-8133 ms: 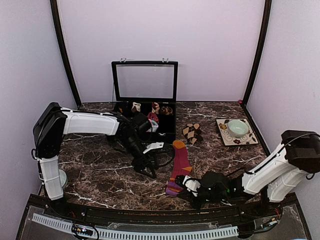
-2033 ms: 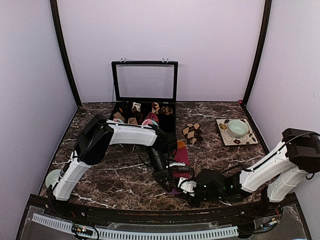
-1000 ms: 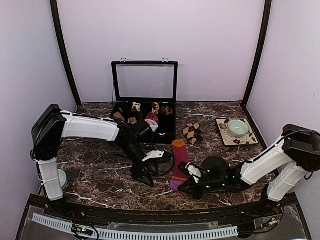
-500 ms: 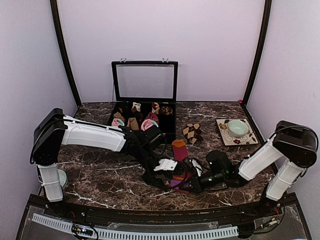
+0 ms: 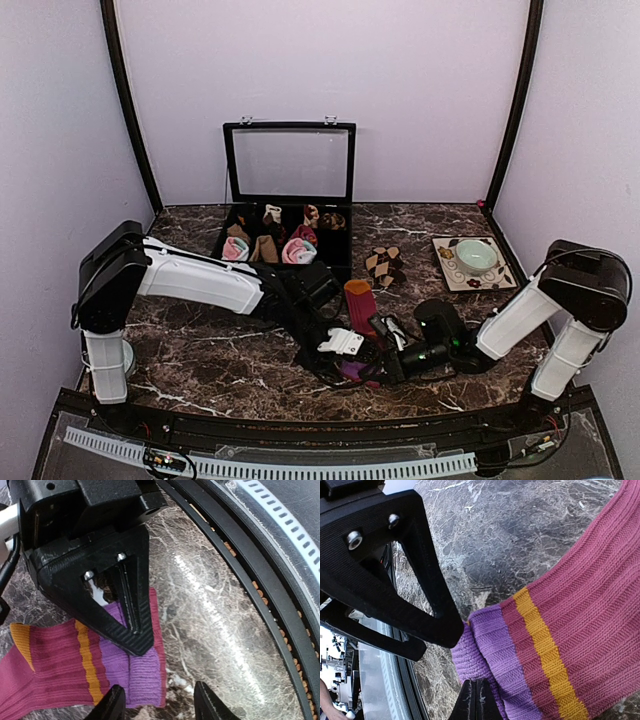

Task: Roll the socks
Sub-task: Roll the sock at the center of the board.

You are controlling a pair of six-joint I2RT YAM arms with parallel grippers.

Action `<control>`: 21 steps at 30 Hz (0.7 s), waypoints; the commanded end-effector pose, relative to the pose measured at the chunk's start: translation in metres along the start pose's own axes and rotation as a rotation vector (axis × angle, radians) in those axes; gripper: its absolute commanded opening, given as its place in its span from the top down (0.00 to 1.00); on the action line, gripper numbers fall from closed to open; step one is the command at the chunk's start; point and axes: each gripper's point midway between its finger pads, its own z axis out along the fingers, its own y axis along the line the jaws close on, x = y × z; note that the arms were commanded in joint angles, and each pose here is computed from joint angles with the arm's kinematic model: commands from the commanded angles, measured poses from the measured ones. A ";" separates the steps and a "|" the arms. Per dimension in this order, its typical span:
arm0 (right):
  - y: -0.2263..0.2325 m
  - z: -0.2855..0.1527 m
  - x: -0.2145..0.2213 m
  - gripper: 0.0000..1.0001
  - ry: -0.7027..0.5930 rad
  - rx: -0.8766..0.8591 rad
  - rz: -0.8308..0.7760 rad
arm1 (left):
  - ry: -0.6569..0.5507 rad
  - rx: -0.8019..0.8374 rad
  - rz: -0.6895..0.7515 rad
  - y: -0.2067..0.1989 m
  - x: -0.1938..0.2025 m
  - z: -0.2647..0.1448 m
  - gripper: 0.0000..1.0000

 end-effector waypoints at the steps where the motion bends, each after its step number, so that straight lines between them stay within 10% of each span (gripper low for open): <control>1: -0.038 -0.004 0.044 1.00 0.127 0.137 0.130 | 0.017 -0.014 0.038 0.002 0.002 0.007 0.52; 14: -0.039 -0.003 0.041 1.00 0.139 0.144 0.142 | 0.081 -0.026 0.051 0.002 0.018 0.022 0.61; 21: -0.039 -0.004 0.040 0.97 0.138 0.153 0.136 | 0.107 -0.030 0.024 0.002 0.027 0.030 0.93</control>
